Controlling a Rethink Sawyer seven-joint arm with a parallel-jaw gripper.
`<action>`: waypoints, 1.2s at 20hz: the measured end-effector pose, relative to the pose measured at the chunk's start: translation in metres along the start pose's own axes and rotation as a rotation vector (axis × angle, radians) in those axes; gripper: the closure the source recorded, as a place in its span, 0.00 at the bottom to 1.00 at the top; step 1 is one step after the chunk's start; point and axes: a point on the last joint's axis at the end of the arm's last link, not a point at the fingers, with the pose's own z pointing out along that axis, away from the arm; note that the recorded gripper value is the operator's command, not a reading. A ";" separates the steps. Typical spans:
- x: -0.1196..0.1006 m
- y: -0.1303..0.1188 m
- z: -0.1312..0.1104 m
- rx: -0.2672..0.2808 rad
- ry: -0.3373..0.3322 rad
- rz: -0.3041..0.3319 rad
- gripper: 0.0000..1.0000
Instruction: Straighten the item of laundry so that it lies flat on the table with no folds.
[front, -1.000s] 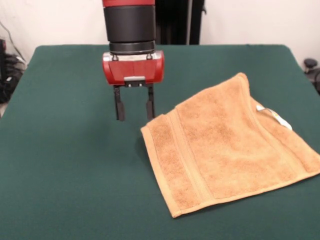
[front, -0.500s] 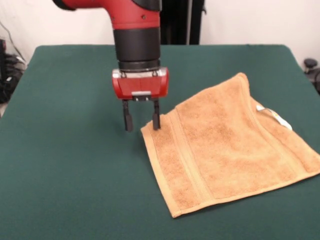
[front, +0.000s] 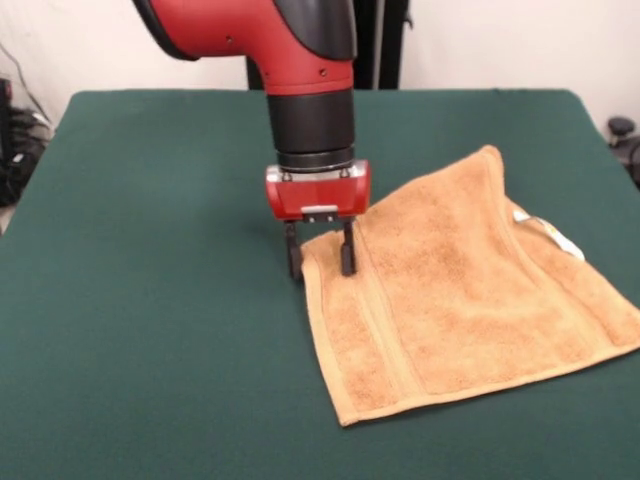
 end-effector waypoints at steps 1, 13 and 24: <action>0.002 0.003 0.000 0.000 0.003 0.010 0.00; 0.009 0.021 -0.004 0.035 0.024 -0.021 1.00; 0.026 0.062 -0.022 0.121 0.096 -0.206 1.00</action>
